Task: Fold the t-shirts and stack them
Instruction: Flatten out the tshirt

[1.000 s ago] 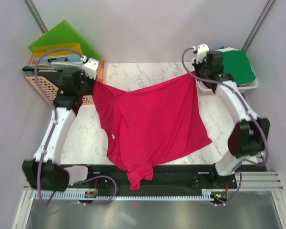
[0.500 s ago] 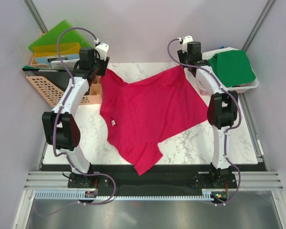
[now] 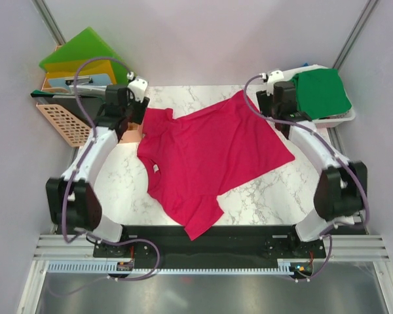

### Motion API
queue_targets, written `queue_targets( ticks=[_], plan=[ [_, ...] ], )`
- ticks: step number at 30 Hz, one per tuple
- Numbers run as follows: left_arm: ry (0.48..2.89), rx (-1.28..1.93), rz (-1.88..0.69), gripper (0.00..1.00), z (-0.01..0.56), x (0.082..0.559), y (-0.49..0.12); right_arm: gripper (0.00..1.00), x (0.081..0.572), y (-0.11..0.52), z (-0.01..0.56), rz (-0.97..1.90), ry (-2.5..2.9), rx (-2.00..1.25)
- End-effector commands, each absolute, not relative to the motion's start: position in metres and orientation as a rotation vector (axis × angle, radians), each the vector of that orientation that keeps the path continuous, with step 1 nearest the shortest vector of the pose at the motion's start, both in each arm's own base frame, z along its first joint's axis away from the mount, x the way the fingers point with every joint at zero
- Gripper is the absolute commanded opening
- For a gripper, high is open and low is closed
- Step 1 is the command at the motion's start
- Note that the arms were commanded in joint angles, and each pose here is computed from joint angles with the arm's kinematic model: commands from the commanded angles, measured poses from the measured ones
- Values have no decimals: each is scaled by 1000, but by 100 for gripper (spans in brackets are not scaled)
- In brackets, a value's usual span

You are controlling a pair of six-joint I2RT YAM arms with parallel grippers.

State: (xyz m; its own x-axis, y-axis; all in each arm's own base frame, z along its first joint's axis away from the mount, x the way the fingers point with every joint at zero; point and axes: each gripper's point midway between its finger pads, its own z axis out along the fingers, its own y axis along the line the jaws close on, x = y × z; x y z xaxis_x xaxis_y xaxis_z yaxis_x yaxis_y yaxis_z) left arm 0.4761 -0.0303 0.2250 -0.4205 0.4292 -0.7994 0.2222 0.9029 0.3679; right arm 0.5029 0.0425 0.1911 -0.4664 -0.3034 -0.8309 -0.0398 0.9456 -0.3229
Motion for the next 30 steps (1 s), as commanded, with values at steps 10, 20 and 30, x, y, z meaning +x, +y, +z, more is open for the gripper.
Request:
queue_targets(
  ticks=[10, 20, 30],
  plan=[
    [1982, 697, -147, 63, 248, 311, -109, 75, 358, 51, 140, -118, 2279, -535],
    [1769, 563, -10, 63, 309, 295, -82, 69, 359, 135, 119, 76, 2280, -783],
    [1692, 350, 345, 65, 306, 271, -5, 76, 400, 200, 101, 67, 2308, -892]
  ],
)
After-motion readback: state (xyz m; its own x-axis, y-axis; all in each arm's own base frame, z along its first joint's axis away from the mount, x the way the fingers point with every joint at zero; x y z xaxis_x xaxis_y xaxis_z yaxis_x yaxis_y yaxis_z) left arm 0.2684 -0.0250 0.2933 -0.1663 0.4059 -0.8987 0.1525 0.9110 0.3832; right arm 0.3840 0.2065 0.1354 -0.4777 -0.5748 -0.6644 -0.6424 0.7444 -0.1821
